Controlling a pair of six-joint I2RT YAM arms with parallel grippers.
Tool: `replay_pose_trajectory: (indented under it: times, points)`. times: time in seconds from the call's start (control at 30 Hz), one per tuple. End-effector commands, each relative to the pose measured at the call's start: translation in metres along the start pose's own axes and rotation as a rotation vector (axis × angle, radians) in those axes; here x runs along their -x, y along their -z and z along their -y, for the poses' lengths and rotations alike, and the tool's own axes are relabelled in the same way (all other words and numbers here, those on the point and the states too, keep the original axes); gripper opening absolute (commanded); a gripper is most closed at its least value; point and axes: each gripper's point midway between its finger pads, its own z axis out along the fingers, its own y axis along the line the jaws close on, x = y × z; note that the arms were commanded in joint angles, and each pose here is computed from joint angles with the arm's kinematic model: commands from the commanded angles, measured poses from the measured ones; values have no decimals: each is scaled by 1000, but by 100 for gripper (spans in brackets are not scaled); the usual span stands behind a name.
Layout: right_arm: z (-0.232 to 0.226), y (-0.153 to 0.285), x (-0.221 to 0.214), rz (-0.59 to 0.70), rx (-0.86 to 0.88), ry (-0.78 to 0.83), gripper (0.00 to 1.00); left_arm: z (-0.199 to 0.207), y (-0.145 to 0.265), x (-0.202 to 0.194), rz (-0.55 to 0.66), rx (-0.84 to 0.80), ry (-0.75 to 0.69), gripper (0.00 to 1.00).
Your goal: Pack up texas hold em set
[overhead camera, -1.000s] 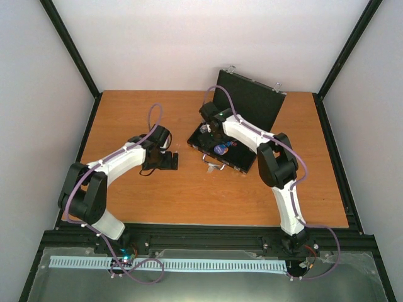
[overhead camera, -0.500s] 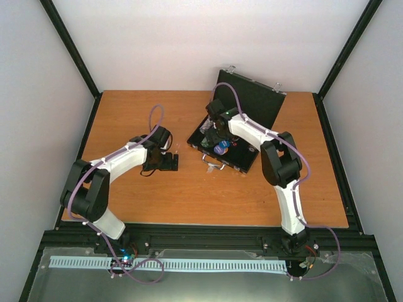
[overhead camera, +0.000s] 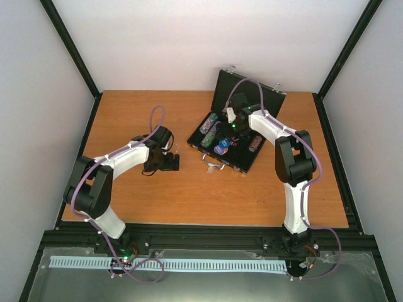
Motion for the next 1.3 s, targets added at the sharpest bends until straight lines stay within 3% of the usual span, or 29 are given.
replay_pose_trajectory:
  times: [0.0,0.27,0.7,1.27]
  points:
    - [-16,1,8,26,173,-1,97,7,5,14,25,-21,30,100]
    - [-28,-6,3,13,260,-8,96,10,3,18,21,-26,39,100]
    - [-23,-23,-21,-36,247,-30,96,7,0,10,7,-21,27,100]
    - [-45,24,-28,8,220,17,96,11,-6,16,2,-33,12,100]
